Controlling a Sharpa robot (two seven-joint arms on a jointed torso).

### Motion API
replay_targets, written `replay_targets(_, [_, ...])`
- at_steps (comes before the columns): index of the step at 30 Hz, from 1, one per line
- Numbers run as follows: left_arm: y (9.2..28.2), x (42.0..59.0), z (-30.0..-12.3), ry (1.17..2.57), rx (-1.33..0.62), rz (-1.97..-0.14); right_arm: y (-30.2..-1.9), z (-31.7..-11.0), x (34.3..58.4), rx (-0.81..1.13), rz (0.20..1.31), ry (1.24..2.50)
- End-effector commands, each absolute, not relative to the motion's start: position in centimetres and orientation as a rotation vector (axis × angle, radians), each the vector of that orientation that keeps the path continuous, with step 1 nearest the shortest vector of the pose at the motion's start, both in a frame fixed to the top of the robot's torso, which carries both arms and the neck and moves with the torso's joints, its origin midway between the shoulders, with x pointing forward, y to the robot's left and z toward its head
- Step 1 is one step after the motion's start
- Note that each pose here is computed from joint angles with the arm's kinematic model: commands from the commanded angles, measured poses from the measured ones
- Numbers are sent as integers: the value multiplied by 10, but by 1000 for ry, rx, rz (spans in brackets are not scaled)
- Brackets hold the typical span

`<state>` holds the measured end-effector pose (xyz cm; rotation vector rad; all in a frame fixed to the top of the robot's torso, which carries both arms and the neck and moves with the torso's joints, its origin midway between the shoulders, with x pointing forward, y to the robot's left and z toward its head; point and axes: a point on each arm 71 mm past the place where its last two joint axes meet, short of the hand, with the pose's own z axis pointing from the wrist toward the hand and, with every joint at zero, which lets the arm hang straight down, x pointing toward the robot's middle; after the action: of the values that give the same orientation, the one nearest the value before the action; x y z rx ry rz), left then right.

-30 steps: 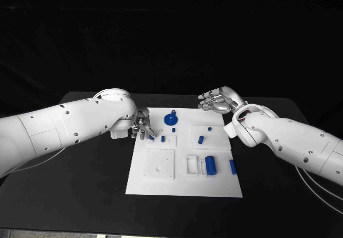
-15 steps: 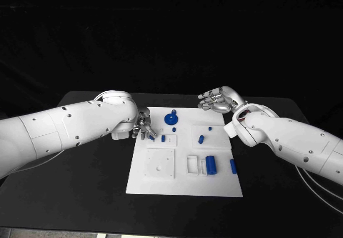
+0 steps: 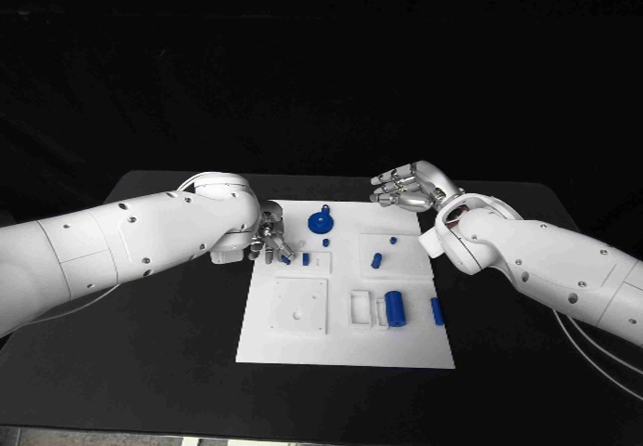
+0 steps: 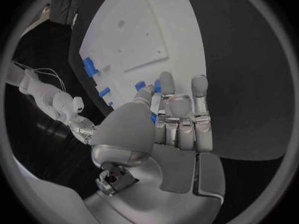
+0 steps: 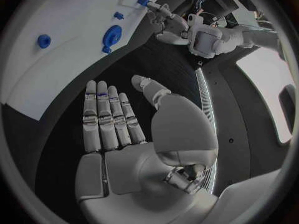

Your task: Assemble the parts on the task board

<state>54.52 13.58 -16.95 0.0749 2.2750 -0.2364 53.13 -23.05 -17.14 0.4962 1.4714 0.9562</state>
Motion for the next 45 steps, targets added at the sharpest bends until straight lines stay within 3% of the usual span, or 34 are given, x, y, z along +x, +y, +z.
replay_targets(1, [134,543,-171,2286,94,-226,-228,-171,531,482,973,1480])
replay_targets(45, [132,539,-177,2318,146,-201,-228,-172,531,481,974,1483])
